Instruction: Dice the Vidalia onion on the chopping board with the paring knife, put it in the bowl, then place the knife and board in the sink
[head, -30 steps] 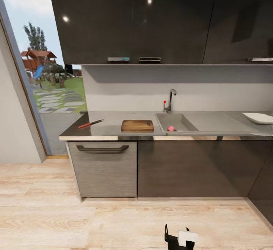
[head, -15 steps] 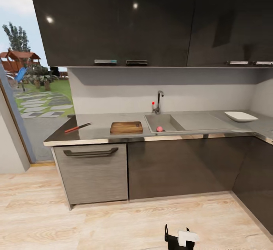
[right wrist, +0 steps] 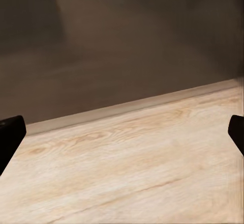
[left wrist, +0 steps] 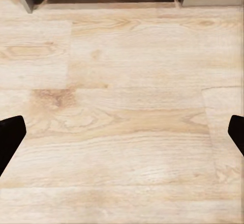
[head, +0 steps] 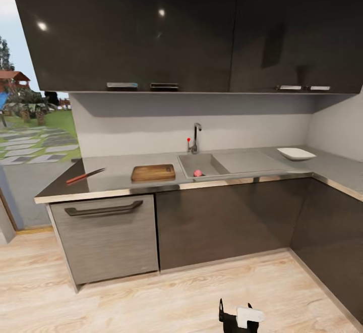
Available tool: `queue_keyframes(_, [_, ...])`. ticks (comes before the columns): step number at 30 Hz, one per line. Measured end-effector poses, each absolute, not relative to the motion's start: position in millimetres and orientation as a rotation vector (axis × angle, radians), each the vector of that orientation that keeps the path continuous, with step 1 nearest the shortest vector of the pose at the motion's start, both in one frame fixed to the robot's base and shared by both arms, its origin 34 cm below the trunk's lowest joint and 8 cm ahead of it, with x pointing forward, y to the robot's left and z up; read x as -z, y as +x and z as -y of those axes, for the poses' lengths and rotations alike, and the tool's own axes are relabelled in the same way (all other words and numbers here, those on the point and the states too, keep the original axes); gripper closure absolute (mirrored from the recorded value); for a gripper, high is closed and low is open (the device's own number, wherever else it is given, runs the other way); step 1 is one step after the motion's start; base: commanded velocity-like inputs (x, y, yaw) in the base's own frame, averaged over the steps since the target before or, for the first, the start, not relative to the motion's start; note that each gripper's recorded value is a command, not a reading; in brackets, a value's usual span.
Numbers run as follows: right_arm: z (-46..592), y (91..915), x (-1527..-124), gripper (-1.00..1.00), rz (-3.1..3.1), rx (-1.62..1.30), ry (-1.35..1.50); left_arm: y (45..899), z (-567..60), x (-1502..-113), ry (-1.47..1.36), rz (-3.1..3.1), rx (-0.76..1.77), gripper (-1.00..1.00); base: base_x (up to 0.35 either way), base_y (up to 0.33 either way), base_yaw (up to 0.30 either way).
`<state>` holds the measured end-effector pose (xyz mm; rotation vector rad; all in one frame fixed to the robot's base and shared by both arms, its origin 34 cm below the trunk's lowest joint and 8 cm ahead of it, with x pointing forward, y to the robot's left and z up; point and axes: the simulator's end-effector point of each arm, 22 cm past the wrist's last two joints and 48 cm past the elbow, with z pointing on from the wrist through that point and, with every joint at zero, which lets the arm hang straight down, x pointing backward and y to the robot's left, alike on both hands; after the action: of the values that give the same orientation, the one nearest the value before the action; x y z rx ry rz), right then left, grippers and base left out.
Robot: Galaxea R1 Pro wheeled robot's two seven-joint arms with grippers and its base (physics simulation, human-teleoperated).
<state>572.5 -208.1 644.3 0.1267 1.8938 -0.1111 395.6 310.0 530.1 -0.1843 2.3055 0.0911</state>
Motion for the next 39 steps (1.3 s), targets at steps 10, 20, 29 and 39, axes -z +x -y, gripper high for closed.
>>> queue_keyframes(10, [209, 574, -649, -1.00, -1.883, 0.111, 0.127, 399, -310, -533, -0.184, -2.294, -0.089, -1.00, 0.000, 0.000, -0.201])
queue_keyframes(20, [209, 576, -654, -1.00, -1.871, 0.110, 0.127, 402, -310, -536, -0.184, -2.283, -0.087, -1.00, 0.000, 0.000, -0.201])
queue_keyframes(29, [209, 578, -659, -1.00, -1.861, 0.109, 0.127, 405, -310, -539, -0.184, -2.273, -0.086, -1.00, 0.040, 0.000, -0.201])
queue_keyframes(39, [209, 580, -663, -1.00, -1.850, 0.108, 0.127, 408, -310, -542, -0.184, -2.262, -0.085, -1.00, 0.026, 0.000, -0.188])
